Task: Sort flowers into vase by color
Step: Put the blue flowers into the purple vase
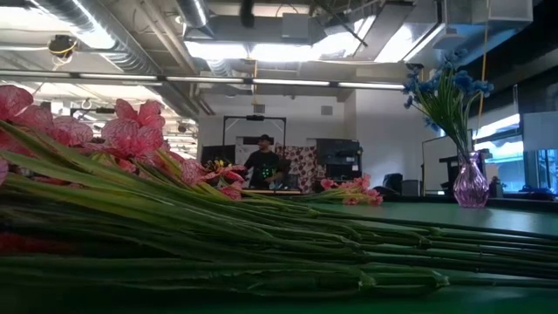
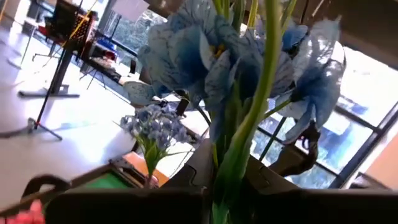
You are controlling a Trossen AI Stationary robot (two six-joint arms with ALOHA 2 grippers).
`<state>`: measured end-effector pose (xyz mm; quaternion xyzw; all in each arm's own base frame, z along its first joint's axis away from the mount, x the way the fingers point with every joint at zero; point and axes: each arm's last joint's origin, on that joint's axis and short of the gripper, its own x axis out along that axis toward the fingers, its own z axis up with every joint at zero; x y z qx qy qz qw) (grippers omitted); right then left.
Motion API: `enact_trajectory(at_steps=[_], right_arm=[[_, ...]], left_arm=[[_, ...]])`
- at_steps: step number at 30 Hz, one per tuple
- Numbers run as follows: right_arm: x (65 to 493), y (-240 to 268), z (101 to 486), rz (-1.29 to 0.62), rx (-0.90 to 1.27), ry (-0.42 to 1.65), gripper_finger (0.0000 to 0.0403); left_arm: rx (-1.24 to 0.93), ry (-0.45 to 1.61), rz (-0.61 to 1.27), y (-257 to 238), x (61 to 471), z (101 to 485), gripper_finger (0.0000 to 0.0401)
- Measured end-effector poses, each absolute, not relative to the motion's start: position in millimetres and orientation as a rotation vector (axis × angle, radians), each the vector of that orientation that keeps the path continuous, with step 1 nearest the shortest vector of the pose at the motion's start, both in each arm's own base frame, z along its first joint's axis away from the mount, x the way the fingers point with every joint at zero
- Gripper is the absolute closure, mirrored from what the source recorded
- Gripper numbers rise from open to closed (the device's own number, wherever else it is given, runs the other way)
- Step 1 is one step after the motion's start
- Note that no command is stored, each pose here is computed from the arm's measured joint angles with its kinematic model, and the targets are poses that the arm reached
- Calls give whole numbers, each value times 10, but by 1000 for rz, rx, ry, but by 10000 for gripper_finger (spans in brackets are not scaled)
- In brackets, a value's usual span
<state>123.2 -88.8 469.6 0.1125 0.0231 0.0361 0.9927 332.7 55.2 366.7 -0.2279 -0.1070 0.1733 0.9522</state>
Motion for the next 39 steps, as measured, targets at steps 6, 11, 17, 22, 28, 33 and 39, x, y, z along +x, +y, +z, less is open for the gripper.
enact_trajectory(at_steps=[6,11,17,22,28,33,39], right_arm=[[1666,-954,4559,63,204,111,77],[1908,-920,4512,19,112,116,98],[2079,-896,4460,-99,-3,136,123],[2184,-890,4373,-70,-45,191,160],[2254,-897,4328,-38,-154,212,237],[2281,-859,4315,3,-175,214,326],[2225,-826,4338,36,-179,207,386]], left_arm=[[-307,-189,297,862,3644,3845,387],[-175,-187,303,1015,3724,3931,387],[-67,-187,244,1045,3825,3951,386],[31,-194,232,979,3843,3966,385],[119,-167,193,863,3875,3947,385],[145,-159,169,801,3888,3941,380],[126,-121,122,734,3886,3922,333]])
